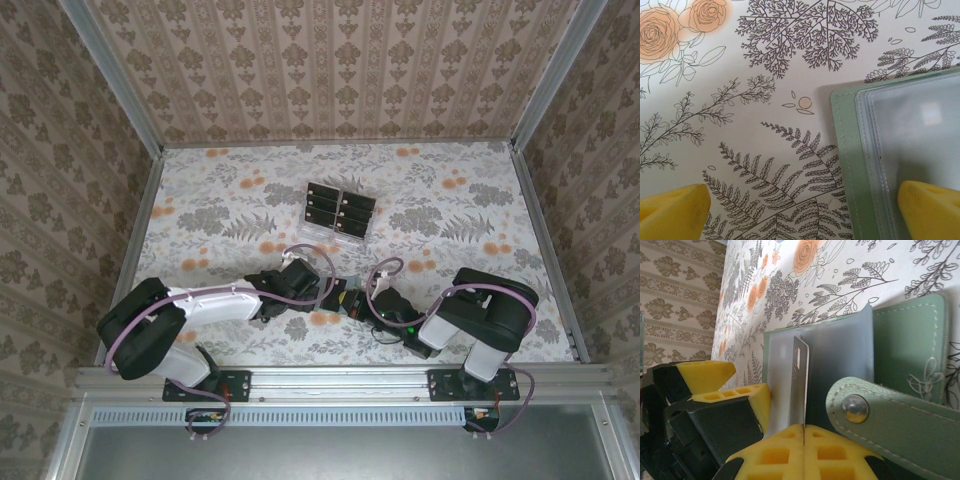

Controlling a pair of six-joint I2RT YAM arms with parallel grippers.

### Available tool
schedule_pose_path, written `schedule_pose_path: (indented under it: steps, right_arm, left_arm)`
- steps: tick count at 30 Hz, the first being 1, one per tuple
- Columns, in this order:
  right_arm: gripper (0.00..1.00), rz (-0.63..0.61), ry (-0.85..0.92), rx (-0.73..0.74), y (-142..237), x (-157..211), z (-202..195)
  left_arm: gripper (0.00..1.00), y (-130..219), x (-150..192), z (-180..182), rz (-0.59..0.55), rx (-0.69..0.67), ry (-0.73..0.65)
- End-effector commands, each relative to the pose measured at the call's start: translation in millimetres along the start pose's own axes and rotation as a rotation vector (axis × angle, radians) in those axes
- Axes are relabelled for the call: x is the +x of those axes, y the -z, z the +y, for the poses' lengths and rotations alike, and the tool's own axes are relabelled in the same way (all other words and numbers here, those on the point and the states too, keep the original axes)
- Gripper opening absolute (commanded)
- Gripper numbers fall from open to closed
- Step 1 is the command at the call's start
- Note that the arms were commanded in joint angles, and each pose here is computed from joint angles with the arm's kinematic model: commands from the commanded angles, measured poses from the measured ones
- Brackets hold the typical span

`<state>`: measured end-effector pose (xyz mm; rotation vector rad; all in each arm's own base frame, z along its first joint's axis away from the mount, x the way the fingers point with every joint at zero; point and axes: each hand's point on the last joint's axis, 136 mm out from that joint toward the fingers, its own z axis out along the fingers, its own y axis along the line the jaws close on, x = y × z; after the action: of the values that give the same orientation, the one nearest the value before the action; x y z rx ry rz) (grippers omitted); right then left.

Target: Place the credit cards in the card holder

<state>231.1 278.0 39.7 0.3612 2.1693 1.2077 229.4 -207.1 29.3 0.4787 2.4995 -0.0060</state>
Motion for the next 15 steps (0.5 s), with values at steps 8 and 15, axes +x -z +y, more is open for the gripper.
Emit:
schedule_pose_path:
  steps: [8,15]
  right_arm:
    - [0.00,0.006,-0.046,0.051,0.8,9.2,-15.7]
    - [0.00,0.016,-0.068,0.049,-1.7,13.5,-16.8]
  left_arm:
    - [1.00,-1.5,20.5,11.1,0.053,-0.044,-0.027]
    - [1.00,-1.0,19.4,10.5,0.049,-0.043,-0.028]
